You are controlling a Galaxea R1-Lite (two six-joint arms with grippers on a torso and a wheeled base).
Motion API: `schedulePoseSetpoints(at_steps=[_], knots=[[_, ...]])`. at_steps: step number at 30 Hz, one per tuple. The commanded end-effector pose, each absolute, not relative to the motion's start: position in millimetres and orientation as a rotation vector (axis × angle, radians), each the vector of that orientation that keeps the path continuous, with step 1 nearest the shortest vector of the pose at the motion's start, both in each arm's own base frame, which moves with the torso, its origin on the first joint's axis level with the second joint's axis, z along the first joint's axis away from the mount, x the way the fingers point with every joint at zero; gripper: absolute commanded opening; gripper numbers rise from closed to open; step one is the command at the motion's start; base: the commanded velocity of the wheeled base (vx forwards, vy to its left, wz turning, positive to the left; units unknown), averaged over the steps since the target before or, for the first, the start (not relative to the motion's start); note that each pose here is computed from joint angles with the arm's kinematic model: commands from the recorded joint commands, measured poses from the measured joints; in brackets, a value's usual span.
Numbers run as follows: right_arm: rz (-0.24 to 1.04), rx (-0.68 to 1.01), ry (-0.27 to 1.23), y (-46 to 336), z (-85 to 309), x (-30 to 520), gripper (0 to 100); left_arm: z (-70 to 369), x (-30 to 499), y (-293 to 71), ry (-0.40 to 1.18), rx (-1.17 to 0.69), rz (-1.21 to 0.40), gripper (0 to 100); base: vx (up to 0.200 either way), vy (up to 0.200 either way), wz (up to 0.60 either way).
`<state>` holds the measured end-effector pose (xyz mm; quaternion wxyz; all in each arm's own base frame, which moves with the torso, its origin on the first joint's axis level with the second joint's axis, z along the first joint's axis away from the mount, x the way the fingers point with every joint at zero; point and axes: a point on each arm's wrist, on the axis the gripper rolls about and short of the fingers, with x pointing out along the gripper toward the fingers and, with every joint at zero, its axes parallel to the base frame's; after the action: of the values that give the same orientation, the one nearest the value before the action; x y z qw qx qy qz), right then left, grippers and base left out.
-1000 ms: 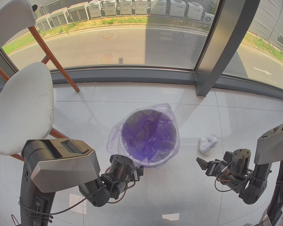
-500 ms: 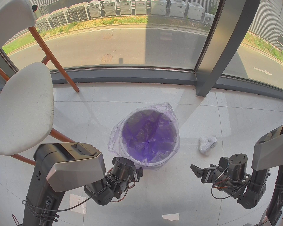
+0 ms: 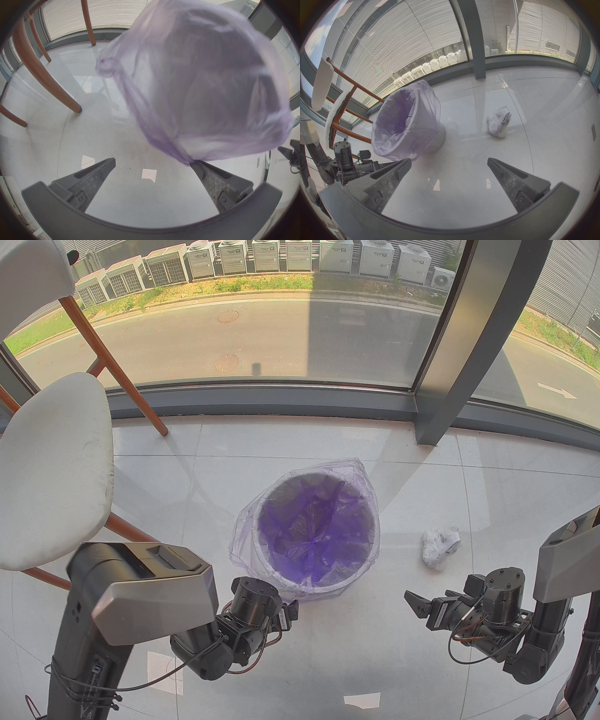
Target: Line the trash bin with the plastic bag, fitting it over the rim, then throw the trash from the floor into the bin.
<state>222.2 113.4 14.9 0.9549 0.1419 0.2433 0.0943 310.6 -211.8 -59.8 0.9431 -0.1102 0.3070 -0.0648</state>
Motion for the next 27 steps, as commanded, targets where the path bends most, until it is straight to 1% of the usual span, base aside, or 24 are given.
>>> schedulePoseSetpoints(at_steps=[1, 4, 5, 7, 10, 12, 14, 17, 19, 24, 27], knots=[[0.182, 0.29, 0.494, 111.2, 13.9, 223.3, 100, 17.4, 276.2, -194.1, 0.547, -0.277, -0.192, 100, 0.0, 0.0, 0.0], [0.17, 0.293, 0.492, 108.4, 13.9, 224.7, 100, 40.9, 250.7, -178.2, 0.539, -0.287, -0.216, 100, 0.0, 0.0, 0.0], [0.17, 0.293, 0.492, 108.4, 13.9, 224.7, 100, 42.6, 248.1, -176.3, 0.541, -0.288, -0.22, 100, 0.0, 0.0, 0.0], [0.166, 0.293, 0.496, 107.4, 13.3, 224.4, 100, 54.8, 226.3, -162.4, 0.556, -0.299, -0.259, 100, 0.0, 0.0, 0.0], [0.142, 0.288, 0.519, 102.6, 7.7, 224.9, 100, 64.7, 188.3, -156.1, 0.58, -0.322, -0.319, 100, 0.0, 0.0, 0.0], [0.125, 0.292, 0.513, 99.4, 6.7, 228.8, 100, 75.7, 171.8, -146.8, 0.562, -0.361, -0.332, 100, 0.0, 0.0, 0.0], [0.101, 0.301, 0.493, 93.1, 7.7, 236.5, 100, 90.4, 161.9, -136.1, 0.512, -0.401, -0.34, 100, 0.0, 0.0, 0.0], [0.04, 0.324, 0.421, 74.7, 13.7, 257.9, 100, 117.1, 149.9, -118.5, 0.398, -0.478, -0.355, 100, 0.0, 0.0, 0.0], [0.025, 0.32, 0.376, 59.5, 16.0, 275.7, 100, 125.5, 140.4, -109.8, 0.37, -0.537, -0.357, 100, 0.0, 0.0, 0.0], [0.029, 0.196, 0.367, 12.0, -0.7, 307.9, 100, 143.7, 128.8, -98.2, 0.303, -0.608, -0.371, 100, 0.0, 0.0, 0.0], [0.041, 0.148, 0.371, -5.4, -13.4, 322.4, 100, 148.9, 135.5, -90.9, 0.266, -0.633, -0.322, 100, 0.0, 0.0, 0.0]])
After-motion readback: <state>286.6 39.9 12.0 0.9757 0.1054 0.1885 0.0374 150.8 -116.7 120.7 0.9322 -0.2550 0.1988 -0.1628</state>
